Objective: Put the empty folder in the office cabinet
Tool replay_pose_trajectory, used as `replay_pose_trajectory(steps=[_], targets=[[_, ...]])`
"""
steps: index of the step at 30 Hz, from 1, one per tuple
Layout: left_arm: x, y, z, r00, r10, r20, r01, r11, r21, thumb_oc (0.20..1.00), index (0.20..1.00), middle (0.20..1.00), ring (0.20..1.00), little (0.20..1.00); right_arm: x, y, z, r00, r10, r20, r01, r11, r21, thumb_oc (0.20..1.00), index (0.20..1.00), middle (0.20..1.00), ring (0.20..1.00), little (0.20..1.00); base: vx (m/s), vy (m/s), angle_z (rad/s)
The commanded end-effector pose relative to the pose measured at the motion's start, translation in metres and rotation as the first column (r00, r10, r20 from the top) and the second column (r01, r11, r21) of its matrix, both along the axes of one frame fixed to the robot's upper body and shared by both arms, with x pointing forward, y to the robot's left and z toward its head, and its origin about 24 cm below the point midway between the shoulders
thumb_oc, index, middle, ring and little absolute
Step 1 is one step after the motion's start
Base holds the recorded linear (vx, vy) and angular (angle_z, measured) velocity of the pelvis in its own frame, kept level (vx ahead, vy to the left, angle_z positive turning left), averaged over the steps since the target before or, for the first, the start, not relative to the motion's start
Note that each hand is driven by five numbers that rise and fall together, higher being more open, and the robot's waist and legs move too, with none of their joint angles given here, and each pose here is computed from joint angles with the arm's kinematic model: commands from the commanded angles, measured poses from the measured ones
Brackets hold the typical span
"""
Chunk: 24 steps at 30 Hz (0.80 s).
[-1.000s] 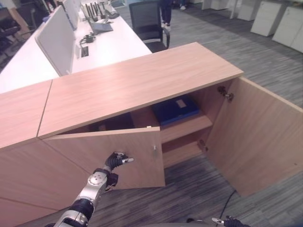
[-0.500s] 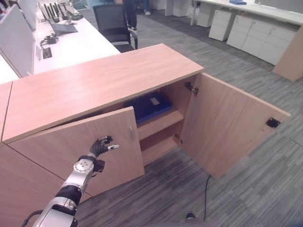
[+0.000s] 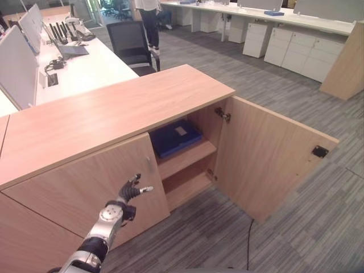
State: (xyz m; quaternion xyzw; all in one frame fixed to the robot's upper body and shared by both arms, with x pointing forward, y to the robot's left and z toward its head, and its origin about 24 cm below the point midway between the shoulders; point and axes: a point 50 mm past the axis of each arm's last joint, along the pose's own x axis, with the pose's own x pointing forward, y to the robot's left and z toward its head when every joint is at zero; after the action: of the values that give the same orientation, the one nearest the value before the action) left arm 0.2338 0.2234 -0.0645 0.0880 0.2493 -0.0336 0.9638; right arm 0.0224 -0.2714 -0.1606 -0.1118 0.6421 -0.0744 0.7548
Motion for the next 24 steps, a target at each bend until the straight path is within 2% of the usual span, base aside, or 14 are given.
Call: replay_pose_trajectory(steps=[1, 4, 9, 17, 24], targets=[[0.029, -0.005, 0.036, 0.982, -0.046, 0.184, 0.052, 0.998, -0.027, 1.000, 1.000, 1.000, 1.000, 1.000, 0.014, 0.003, -0.001, 1.000, 0.021, 0.021, -0.021, 1.000, 0.002, 1.000, 1.000, 1.000, 1.000, 1.000, -0.03, 0.008, 0.03], [0.008, -0.018, 0.020, 0.987, -0.099, 0.124, 0.108, 0.992, -0.064, 1.000, 1.000, 1.000, 1.000, 1.000, 0.014, 0.004, -0.001, 1.000, 0.009, 0.022, -0.009, 1.000, 0.004, 1.000, 1.000, 1.000, 1.000, 1.000, -0.06, 0.006, 0.03], [-0.018, -0.024, -0.002, 0.991, -0.129, 0.017, 0.130, 0.987, -0.095, 1.000, 1.000, 1.000, 1.000, 1.000, 0.018, 0.007, -0.002, 0.999, 0.016, 0.029, -0.016, 1.000, 0.010, 1.000, 1.000, 1.000, 1.000, 1.000, -0.04, -0.007, 0.09], [-0.063, -0.017, -0.042, 0.963, -0.154, -0.220, 0.151, 0.988, -0.031, 1.000, 1.000, 1.000, 1.000, 1.000, 0.034, 0.007, 0.000, 0.996, 0.057, 0.068, -0.057, 0.998, 0.002, 1.000, 1.000, 1.000, 1.000, 1.000, -0.01, -0.003, 0.06], [-0.080, -0.017, -0.068, 0.915, -0.140, -0.378, 0.170, 0.984, 0.046, 1.000, 1.000, 1.000, 1.000, 1.000, 0.052, 0.007, 0.003, 0.992, 0.034, 0.121, -0.035, 0.999, 0.004, 1.000, 1.000, 1.000, 1.000, 1.000, -0.08, 0.011, -0.05]])
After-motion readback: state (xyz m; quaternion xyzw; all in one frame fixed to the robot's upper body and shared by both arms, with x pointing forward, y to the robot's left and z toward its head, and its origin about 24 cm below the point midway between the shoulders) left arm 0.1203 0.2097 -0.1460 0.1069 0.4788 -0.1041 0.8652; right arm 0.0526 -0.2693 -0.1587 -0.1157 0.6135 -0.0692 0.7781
